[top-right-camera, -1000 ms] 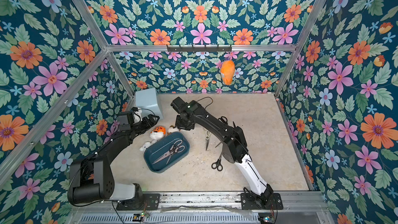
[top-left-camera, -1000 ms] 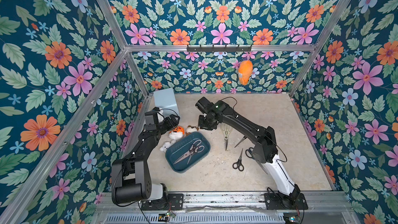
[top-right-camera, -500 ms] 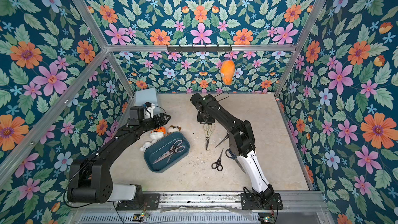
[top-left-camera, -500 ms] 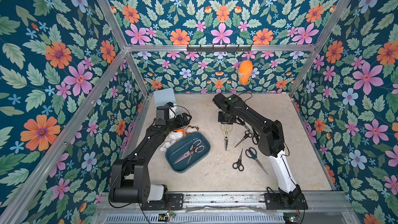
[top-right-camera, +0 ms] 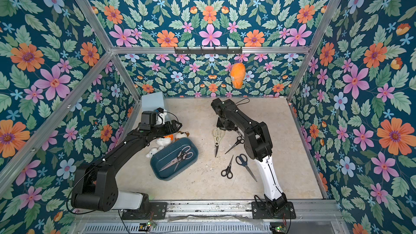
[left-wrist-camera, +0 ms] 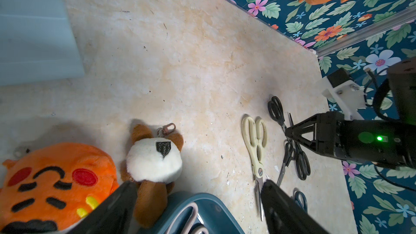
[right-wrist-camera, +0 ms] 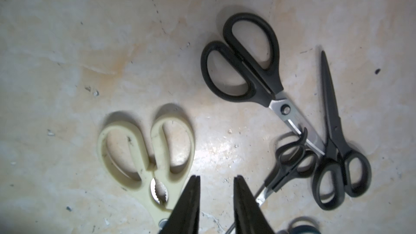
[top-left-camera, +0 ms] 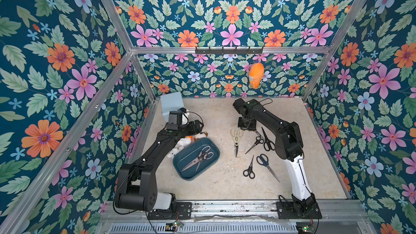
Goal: Put the scissors into the storage box
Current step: Pick up the scissors from the center of the board.
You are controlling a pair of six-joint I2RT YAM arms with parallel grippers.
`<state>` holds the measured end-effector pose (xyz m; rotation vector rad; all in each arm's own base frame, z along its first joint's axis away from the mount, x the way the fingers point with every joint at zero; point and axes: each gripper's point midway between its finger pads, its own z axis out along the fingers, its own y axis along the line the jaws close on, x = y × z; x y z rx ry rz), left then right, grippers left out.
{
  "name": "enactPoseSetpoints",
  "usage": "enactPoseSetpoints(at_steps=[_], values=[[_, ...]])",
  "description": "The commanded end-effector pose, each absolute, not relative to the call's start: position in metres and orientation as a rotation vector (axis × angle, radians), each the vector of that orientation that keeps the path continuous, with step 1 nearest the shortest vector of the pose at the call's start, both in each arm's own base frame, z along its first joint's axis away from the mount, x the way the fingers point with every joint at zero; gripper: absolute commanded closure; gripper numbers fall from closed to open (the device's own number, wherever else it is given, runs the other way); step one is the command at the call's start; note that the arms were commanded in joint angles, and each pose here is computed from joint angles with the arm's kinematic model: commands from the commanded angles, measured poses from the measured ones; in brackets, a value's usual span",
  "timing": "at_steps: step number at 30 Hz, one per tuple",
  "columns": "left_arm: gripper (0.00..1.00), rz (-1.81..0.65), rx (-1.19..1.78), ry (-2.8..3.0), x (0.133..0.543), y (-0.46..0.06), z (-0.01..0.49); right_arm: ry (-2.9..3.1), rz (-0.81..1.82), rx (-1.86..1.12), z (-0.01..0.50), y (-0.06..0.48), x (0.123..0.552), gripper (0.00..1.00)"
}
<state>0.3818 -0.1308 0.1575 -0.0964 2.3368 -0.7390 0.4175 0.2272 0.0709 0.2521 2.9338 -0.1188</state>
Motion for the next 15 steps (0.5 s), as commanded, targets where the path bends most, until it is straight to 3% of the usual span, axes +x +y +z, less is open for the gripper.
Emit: enactPoseSetpoints(at_steps=[1, 15], values=[[0.08, -0.724, -0.099, 2.336, 0.383, -0.131, 0.158, 2.934, -0.035, 0.272, 0.064, 0.241, 0.425, 0.71], [0.08, -0.678, -0.116, 2.327, 0.386, -0.125, 0.160, 2.984, -0.111, 0.263, 0.038, 0.237, 0.421, 0.74]])
